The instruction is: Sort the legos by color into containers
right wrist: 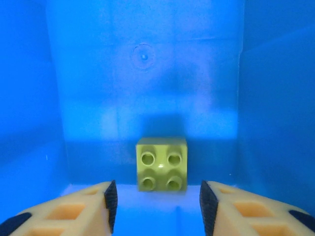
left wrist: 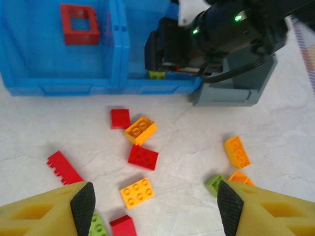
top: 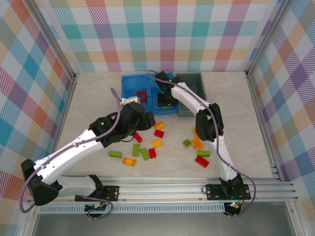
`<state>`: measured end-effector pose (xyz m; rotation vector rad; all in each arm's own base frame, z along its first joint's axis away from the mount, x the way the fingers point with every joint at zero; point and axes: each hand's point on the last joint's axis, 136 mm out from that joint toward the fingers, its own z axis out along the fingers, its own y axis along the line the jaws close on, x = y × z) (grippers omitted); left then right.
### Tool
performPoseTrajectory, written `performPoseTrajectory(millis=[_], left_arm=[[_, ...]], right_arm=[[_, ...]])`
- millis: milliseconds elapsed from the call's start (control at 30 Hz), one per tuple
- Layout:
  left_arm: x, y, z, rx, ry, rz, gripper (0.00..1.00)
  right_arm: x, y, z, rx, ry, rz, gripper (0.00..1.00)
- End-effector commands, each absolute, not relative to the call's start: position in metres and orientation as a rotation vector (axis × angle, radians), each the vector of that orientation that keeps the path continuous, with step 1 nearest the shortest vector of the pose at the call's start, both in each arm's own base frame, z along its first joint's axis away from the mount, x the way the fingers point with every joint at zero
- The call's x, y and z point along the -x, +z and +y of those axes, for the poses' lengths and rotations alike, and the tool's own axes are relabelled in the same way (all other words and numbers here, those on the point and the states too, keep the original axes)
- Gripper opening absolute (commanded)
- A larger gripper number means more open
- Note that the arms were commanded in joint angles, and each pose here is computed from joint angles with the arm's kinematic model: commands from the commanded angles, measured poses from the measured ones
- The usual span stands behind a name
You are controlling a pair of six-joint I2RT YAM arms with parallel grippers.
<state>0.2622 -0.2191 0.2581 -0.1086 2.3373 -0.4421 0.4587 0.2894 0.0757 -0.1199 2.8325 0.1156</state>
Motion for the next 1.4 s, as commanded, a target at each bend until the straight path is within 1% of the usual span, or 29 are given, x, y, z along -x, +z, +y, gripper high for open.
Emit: performPoseTrajectory(millis=[0,100,167,267,333,433,533,633,733,867,1067,1100,1200,1300,1367], left_arm=[[-0.252,0.229,-0.196,0.166,-0.317,2.430,0.68],[-0.247,0.207,-0.188,0.208,-0.274,2.500,0.67],[-0.247,0.190,-0.182,0.258,-0.261,2.550,0.66],[-0.253,0.162,-0.172,0.364,-0.263,2.621,0.64],[-0.260,0.150,-0.171,0.415,-0.285,2.637,0.63],[-0.270,0.128,-0.171,0.476,-0.265,2.673,0.62],[-0.280,0.104,-0.170,0.519,-0.234,2.703,0.62],[-0.289,0.086,-0.175,0.548,-0.251,2.714,0.63],[-0.295,0.072,-0.175,0.575,-0.226,2.728,0.63],[-0.296,0.054,-0.174,0.603,-0.191,2.759,0.62],[-0.293,0.033,-0.168,0.628,-0.125,2.785,0.55],[-0.294,0.031,-0.167,0.630,-0.114,2.784,0.53],[-0.295,0.027,-0.167,0.629,-0.110,2.779,0.40],[-0.297,0.026,-0.166,0.617,-0.095,2.781,0.33],[-0.300,0.033,-0.165,0.607,-0.096,2.755,0.25]], right_arm=[[-0.454,0.114,0.294,0.113,0.175,2.792,0.51],[-0.452,0.150,0.297,0.128,0.220,2.719,0.51],[-0.446,0.180,0.296,0.137,0.223,2.658,0.49],[-0.422,0.221,0.299,0.187,0.278,2.534,0.48],[-0.395,0.239,0.302,0.235,0.359,2.437,0.48],[-0.337,0.252,0.308,0.333,0.534,2.273,0.49],[-0.261,0.260,0.315,0.502,0.707,2.065,0.57],[-0.206,0.251,0.319,0.593,0.847,2.004,0.62],[-0.173,0.237,0.317,0.635,0.867,2.038,0.65],[-0.153,0.229,0.313,0.652,0.845,2.071,0.65],[-0.153,0.229,0.315,0.650,0.821,2.087,0.65],[-0.153,0.229,0.316,0.649,0.821,2.087,0.65],[-0.155,0.229,0.320,0.653,0.815,2.093,0.64],[-0.156,0.226,0.323,0.650,0.807,2.105,0.63],[-0.157,0.226,0.323,0.642,0.808,2.109,0.63]])
